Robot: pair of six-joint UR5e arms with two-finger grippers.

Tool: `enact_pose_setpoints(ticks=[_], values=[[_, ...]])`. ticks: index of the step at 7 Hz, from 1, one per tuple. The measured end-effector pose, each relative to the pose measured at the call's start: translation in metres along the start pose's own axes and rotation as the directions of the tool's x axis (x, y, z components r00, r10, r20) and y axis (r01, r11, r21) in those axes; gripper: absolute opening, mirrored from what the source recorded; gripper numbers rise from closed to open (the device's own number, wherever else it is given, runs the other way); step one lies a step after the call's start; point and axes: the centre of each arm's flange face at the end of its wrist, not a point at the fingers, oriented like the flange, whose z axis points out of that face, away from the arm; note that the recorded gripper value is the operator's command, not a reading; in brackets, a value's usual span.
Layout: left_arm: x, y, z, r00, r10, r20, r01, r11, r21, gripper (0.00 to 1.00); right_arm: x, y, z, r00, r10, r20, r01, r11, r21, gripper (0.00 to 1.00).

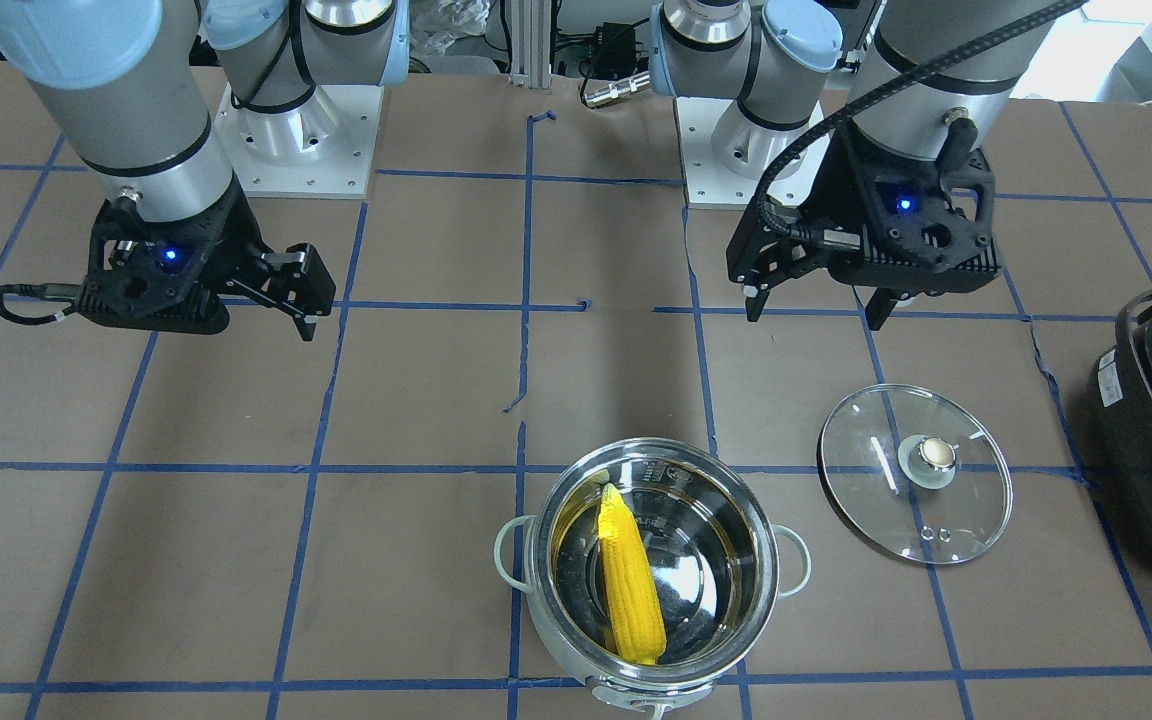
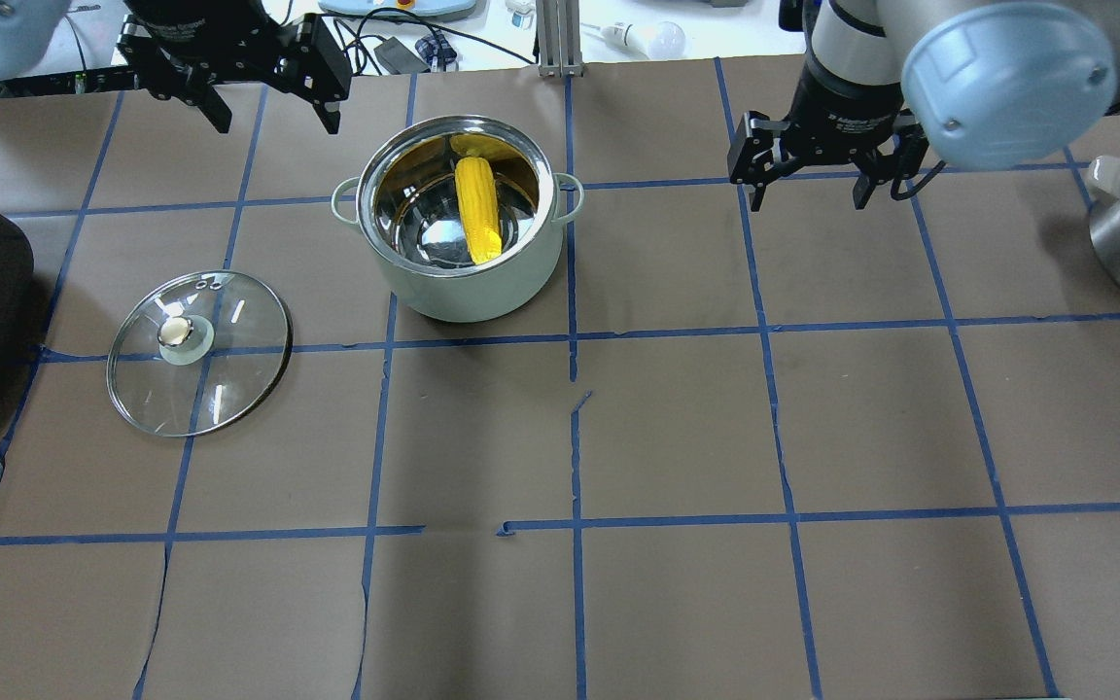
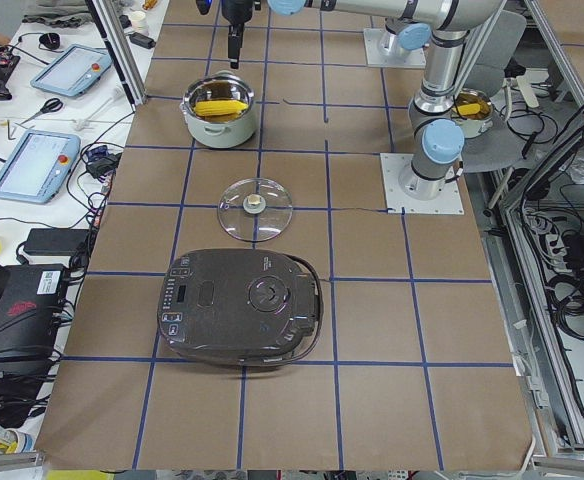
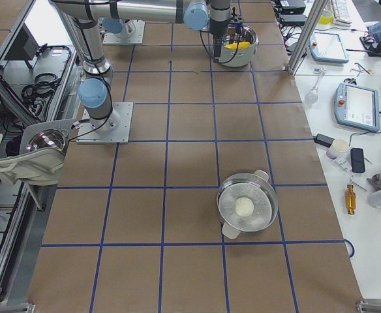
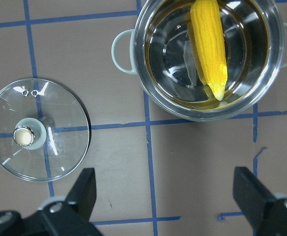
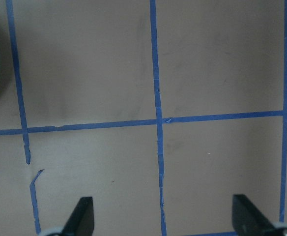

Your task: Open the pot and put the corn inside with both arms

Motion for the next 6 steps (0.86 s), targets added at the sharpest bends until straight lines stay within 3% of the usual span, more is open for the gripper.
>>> enact_pose_setpoints(ticks=[2,6], values=[[0.004,0.023,0.018,1.000,0.016,-0.005,-0.016,0.998,-0.064,1.00,0.017,0.013,-0.021,0.999,0.027,0.034,-0.027,0.999,-0.023,1.00],[0.004,0.056,0.011,1.000,0.017,-0.006,-0.017,0.999,-0.030,1.00,0.024,0.029,-0.033,0.999,0.045,0.011,-0.044,0.998,-0.053,1.00]])
